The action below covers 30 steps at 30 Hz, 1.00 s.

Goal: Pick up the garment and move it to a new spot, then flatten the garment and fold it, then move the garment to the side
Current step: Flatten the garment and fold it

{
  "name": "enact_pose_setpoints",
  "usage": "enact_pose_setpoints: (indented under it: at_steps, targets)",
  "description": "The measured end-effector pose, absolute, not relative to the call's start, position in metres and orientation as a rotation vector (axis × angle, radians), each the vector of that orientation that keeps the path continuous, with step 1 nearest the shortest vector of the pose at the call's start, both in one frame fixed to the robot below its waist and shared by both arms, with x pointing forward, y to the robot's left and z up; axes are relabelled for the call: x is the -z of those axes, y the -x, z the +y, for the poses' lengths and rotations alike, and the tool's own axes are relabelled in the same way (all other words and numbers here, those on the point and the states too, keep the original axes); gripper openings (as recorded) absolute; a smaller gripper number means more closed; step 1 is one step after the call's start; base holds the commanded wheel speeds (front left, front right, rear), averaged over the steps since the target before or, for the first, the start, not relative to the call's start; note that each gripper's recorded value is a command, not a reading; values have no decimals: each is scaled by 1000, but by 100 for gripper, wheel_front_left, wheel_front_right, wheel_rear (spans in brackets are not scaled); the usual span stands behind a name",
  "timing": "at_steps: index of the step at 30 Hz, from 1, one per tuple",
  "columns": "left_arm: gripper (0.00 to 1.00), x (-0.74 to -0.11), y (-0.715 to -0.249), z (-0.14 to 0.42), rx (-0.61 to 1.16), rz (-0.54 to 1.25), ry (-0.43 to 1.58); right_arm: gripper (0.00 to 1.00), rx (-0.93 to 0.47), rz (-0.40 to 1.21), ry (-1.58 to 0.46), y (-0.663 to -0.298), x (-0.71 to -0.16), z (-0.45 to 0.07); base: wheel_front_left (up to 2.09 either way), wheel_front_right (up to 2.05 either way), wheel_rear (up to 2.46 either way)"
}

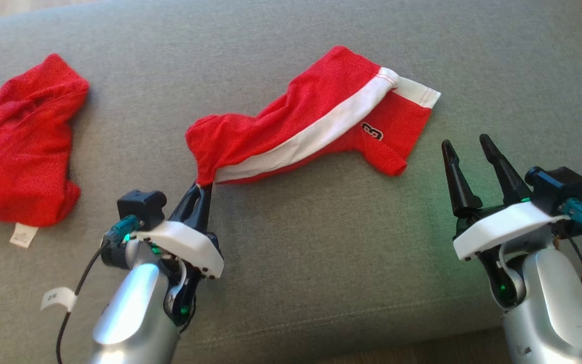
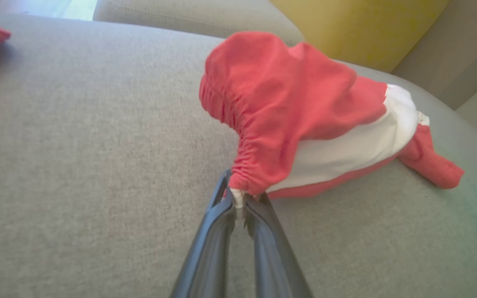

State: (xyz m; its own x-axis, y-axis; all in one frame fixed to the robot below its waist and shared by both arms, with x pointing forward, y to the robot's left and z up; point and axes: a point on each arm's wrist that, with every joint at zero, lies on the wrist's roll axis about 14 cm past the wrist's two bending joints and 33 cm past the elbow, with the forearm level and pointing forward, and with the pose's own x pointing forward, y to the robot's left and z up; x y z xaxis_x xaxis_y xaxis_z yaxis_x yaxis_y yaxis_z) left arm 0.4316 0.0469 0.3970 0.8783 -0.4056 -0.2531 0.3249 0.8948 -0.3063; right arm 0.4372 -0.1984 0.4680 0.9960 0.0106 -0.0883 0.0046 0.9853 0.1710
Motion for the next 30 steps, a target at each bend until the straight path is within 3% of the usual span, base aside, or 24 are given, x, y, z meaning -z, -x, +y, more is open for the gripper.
enact_pose_setpoints:
  at_steps: [13,30]
  targets:
    - [0,-431,-406,66,392,217,234,100,-99,146,-278,-468,-463,-155,0,0,0]
    - [0,-427,-393,71,392,248,265,100,-77,372,-503,-520,-415,-122,0,0,0]
